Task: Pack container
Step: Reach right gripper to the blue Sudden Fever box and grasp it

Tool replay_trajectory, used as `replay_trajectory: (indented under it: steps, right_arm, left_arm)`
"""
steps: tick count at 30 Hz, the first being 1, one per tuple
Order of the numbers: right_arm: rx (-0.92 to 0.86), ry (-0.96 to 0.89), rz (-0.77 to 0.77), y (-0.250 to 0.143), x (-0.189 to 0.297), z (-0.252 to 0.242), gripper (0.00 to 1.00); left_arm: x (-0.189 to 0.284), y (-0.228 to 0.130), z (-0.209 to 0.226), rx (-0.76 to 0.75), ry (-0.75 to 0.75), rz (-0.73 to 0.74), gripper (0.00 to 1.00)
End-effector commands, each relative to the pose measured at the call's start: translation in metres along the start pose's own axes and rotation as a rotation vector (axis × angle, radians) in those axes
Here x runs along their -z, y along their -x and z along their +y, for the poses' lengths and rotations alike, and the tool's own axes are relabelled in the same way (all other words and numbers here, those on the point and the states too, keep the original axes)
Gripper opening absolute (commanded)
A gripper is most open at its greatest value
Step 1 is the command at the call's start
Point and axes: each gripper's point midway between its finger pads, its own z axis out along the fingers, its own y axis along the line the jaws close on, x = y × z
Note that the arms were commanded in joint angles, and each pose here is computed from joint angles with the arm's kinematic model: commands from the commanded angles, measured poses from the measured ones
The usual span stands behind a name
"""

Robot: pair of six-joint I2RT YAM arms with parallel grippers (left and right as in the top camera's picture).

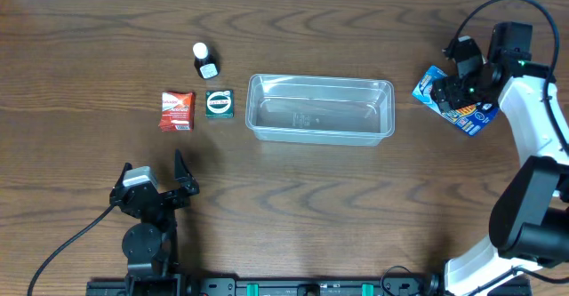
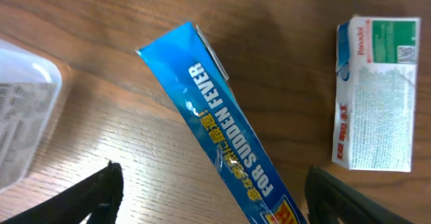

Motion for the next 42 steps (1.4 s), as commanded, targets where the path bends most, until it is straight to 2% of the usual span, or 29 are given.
replay_trajectory:
  steps: [1,10,16,21,27,29,31,36,42]
  right_arm:
    - [-0.004,-0.026,-0.002,0.003,0.0,-0.01,0.79]
    - [-0.086,-0.038,-0.007,0.0,0.001,-0.019,0.66]
    - [-0.144,-0.026,0.017,-0.006,-0.006,-0.017,0.64]
    - [-0.157,-0.011,0.049,-0.013,-0.015,-0.015,0.57]
    - [-0.159,-0.007,0.057,-0.015,-0.017,-0.014,0.41]
    - [-0.158,-0.009,0.054,-0.014,-0.017,-0.015,0.33]
    - [-0.173,-0.012,0.048,-0.013,-0.017,-0.016,0.19]
    - [-0.216,-0.015,0.042,-0.012,-0.017,-0.016,0.04]
    - [-0.282,-0.017,0.041,-0.01,-0.015,-0.017,0.01]
  left_arm:
    - [-0.001,-0.018,0.007,-0.004,0.035,0.051,0.98]
    - [-0.001,-0.018,0.007,-0.004,0.035,0.051,0.98]
    - [-0.001,-0.018,0.007,-0.004,0.035,0.051,0.98]
    - [-0.001,-0.018,0.007,-0.004,0.035,0.051,0.98]
    - [-0.001,-0.018,0.007,-0.004,0.035,0.051,0.98]
    - [-0.001,-0.018,0.007,-0.004,0.035,0.051,0.98]
    - [-0.001,-0.018,0.007,-0.004,0.035,0.051,0.98]
    - [-0.001,-0.018,0.007,-0.004,0.035,0.051,0.98]
    - [-0.001,-0.018,0.007,-0.004,0.035,0.051,0.98]
